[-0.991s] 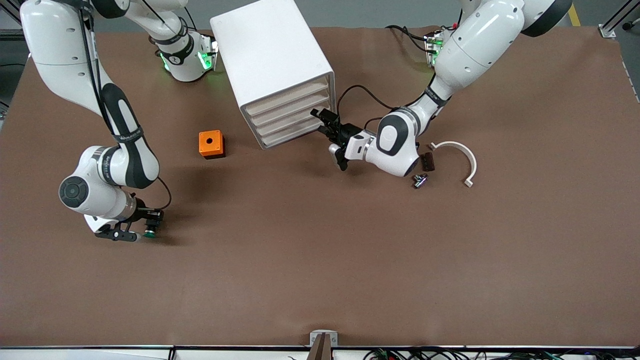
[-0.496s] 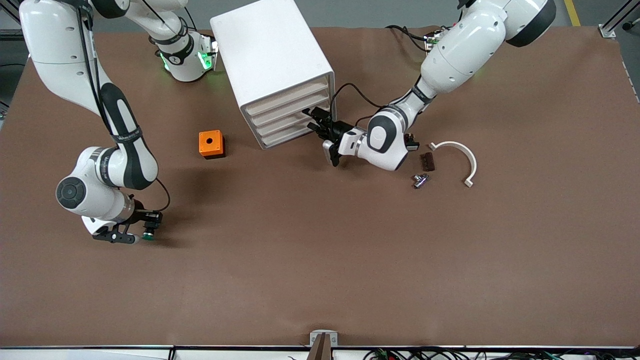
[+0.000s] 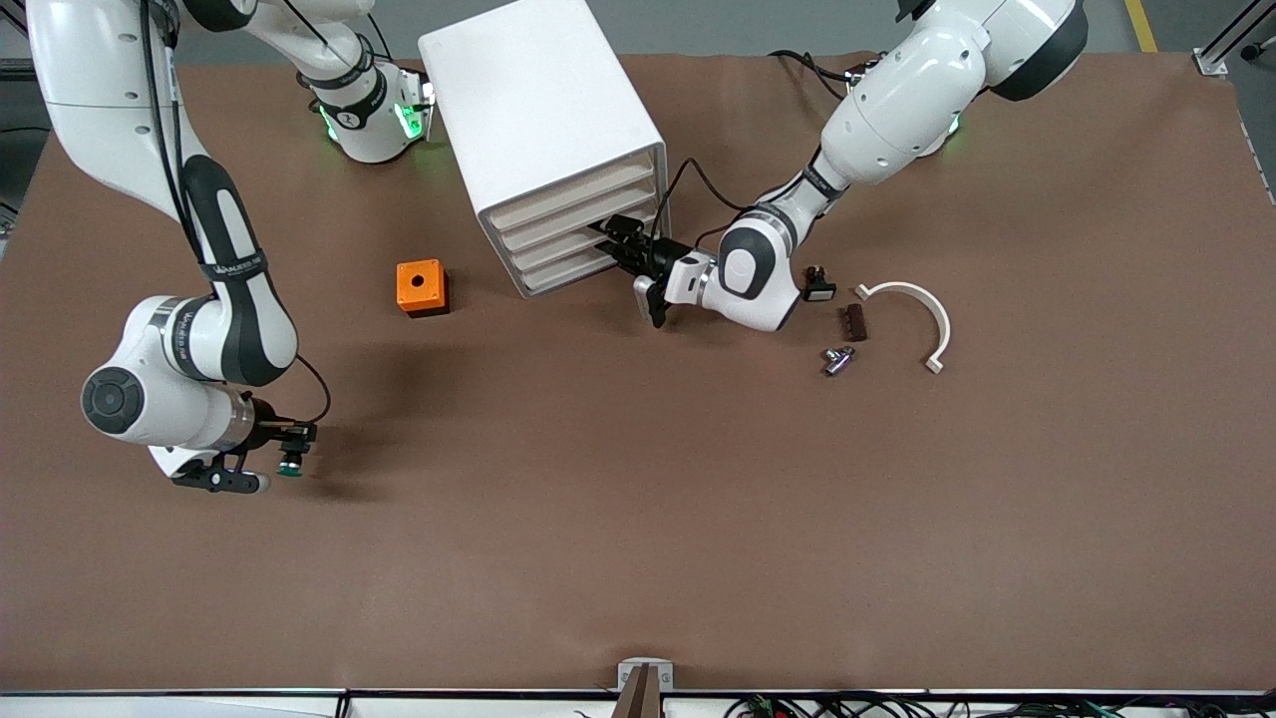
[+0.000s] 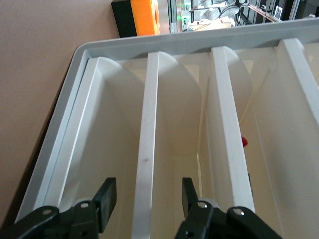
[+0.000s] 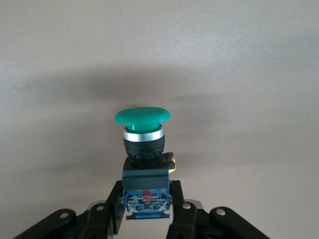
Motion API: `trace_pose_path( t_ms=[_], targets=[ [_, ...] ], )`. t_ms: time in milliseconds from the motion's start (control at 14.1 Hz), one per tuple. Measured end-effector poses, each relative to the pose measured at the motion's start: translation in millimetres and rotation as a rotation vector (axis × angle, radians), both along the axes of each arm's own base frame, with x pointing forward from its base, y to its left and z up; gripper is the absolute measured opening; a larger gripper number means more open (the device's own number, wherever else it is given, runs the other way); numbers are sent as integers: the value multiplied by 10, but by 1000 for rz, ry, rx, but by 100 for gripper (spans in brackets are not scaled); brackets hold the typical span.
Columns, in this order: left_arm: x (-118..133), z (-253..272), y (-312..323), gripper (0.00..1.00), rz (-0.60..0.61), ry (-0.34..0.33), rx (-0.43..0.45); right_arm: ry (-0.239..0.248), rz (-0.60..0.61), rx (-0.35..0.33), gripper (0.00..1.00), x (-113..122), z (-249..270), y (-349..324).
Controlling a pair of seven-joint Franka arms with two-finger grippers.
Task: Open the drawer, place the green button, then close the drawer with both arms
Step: 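Pull the drawer open with the left gripper while the right gripper carries the button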
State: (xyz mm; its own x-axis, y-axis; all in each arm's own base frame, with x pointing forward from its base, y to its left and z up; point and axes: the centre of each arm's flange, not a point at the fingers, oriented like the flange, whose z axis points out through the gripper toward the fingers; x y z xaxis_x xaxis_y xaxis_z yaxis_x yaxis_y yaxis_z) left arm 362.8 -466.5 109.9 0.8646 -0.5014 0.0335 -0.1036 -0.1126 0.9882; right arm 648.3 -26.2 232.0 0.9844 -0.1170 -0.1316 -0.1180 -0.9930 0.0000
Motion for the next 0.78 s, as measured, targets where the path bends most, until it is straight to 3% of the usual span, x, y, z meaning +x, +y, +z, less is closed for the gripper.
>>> trace_pose_path(
  t_ms=[354, 425, 637, 779],
  targets=[
    [-73, -1, -106, 33, -1, -8, 15, 31, -16, 8, 41, 19, 318, 163],
    [-64, 2, -106, 33, 1, -6, 17, 48, -28, 8, 41, 18, 399, 221],
    [25, 12, -87, 9, 18, 2, 31, 90, -80, 1, 41, 35, 657, 408],
    [84, 8, -57, 10, 30, 13, 43, 94, -123, -8, 41, 26, 829, 595]
  ],
)
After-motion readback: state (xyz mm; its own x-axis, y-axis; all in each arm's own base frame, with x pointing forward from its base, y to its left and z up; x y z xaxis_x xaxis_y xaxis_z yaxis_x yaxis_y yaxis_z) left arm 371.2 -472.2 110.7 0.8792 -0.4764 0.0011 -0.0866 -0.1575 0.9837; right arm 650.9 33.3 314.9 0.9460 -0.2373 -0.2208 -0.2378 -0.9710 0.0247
